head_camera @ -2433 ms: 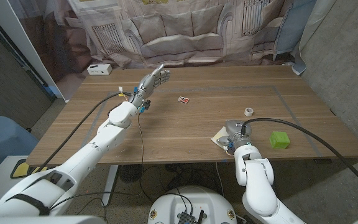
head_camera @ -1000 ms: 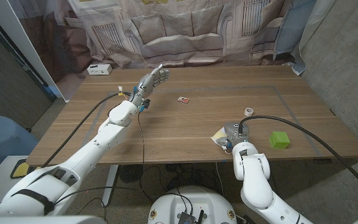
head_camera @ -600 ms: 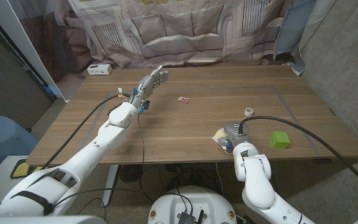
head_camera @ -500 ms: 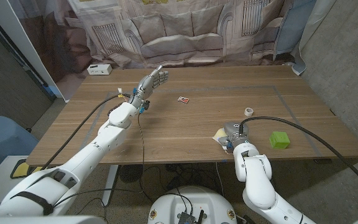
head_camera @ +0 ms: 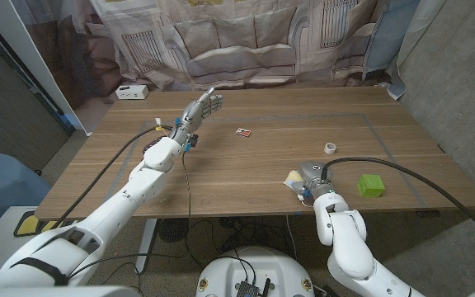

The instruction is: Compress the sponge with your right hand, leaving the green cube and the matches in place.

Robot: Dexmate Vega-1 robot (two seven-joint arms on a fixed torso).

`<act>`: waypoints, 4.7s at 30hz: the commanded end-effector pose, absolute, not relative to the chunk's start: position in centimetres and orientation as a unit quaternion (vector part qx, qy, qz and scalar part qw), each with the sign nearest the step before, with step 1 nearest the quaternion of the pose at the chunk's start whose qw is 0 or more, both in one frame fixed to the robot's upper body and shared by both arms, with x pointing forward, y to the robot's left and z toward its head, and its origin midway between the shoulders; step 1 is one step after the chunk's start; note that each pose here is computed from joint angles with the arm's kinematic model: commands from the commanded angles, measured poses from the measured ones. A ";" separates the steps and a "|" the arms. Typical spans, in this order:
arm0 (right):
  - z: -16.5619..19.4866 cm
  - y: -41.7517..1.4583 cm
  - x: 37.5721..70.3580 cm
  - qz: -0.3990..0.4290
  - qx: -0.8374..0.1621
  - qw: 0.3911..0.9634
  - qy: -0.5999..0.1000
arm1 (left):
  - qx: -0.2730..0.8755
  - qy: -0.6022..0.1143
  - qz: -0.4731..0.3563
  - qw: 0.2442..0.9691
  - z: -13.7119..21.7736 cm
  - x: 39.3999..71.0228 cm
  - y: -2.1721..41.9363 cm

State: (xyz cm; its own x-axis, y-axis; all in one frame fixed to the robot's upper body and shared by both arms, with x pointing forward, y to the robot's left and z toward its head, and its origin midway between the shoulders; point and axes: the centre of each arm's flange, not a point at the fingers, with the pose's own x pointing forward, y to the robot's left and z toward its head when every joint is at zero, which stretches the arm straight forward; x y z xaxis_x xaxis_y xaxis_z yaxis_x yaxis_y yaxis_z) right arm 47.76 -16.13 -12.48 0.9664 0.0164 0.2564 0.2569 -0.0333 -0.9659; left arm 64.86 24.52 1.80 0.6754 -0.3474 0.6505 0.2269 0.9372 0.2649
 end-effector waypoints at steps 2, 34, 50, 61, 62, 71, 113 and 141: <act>-11.4 -16.8 46.8 -0.108 -0.702 0.692 -0.131 | 0.080 -0.375 -0.156 0.910 1.8 64.5 24.5; -8.9 -18.3 44.6 -0.162 -0.677 0.691 -0.193 | 0.080 -0.377 -0.153 0.910 2.0 64.5 23.9; -7.6 -19.3 43.9 -0.166 -0.646 0.709 -0.231 | 0.084 -0.376 -0.157 0.909 2.6 64.5 23.1; -6.3 -19.6 43.5 -0.183 -0.640 0.701 -0.257 | 0.095 -0.376 -0.170 0.906 3.5 64.5 22.1; -6.2 -19.6 43.5 -0.184 -0.638 0.701 -0.261 | 0.097 -0.375 -0.171 0.906 3.5 64.5 22.1; -4.9 -20.3 43.3 -0.193 -0.626 0.698 -0.290 | 0.095 -0.380 -0.163 0.905 3.6 64.1 22.2; -4.3 -22.4 43.5 -0.190 -0.571 0.691 -0.400 | 0.079 -0.372 -0.163 0.911 3.0 65.5 20.3; -4.9 -22.7 42.8 -0.207 -0.578 0.693 -0.378 | 0.081 -0.365 -0.165 0.913 2.5 65.1 19.8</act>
